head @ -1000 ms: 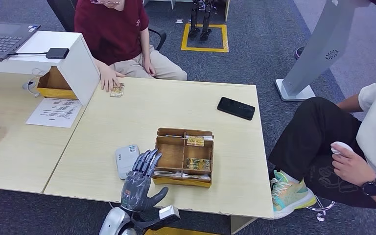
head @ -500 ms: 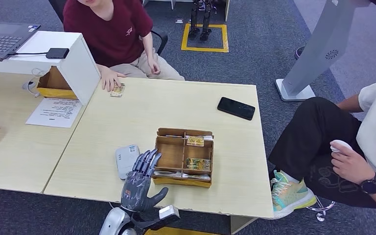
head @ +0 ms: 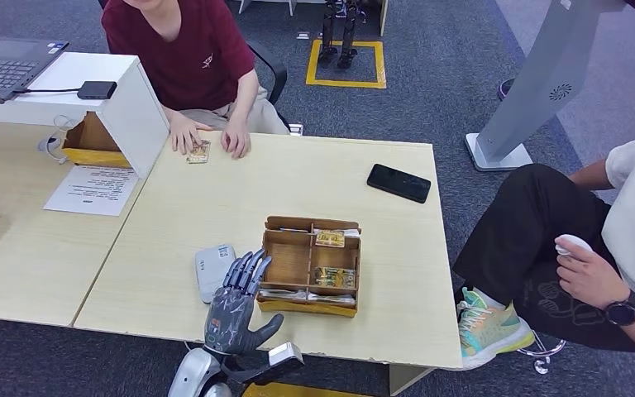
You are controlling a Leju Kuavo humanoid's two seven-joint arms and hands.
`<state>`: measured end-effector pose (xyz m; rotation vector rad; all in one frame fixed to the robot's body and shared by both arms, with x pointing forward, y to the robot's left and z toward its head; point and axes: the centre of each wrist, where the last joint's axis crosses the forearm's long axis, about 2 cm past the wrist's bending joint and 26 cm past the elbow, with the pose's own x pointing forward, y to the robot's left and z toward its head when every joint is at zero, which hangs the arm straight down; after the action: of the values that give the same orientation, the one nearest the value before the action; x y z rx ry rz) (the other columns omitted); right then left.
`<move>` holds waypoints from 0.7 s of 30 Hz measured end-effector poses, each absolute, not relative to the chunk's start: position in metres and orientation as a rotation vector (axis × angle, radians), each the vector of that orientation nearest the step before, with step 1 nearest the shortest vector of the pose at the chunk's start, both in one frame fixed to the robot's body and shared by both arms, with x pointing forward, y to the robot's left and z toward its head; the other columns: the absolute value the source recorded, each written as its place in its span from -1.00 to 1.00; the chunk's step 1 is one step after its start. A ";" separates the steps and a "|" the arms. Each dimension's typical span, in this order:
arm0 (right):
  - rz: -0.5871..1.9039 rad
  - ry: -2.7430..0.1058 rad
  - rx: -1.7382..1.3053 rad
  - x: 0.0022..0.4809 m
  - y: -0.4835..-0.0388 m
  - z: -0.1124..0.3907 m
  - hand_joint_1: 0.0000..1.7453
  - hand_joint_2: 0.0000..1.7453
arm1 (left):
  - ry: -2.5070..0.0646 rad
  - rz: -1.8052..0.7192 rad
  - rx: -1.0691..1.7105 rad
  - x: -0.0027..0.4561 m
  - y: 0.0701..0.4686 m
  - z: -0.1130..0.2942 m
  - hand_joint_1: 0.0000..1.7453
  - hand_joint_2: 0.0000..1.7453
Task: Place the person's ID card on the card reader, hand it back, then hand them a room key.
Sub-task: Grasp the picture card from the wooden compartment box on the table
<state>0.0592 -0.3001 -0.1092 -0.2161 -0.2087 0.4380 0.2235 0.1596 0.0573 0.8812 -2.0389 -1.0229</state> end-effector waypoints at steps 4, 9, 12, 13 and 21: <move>0.438 -0.208 -0.216 0.059 -0.300 -0.109 -1.00 1.00 | -2.037 -1.023 0.879 0.223 0.159 0.057 -1.00 1.00; 0.438 -0.206 -0.217 0.059 -0.300 -0.109 -1.00 1.00 | -2.037 -1.019 0.879 0.224 0.159 0.057 -1.00 1.00; 0.439 -0.206 -0.217 0.059 -0.300 -0.109 -1.00 1.00 | -2.039 -1.017 0.880 0.225 0.159 0.058 -1.00 1.00; 0.439 -0.206 -0.217 0.059 -0.300 -0.109 -1.00 1.00 | -2.040 -1.017 0.880 0.225 0.159 0.058 -1.00 1.00; 0.439 -0.206 -0.217 0.059 -0.300 -0.109 -1.00 1.00 | -2.028 -0.996 0.881 0.228 0.159 0.058 0.76 1.00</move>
<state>0.0592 -0.2999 -0.1092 -0.2167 -0.2062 0.4387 0.2278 0.1593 0.0581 0.8811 -2.0282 -0.9963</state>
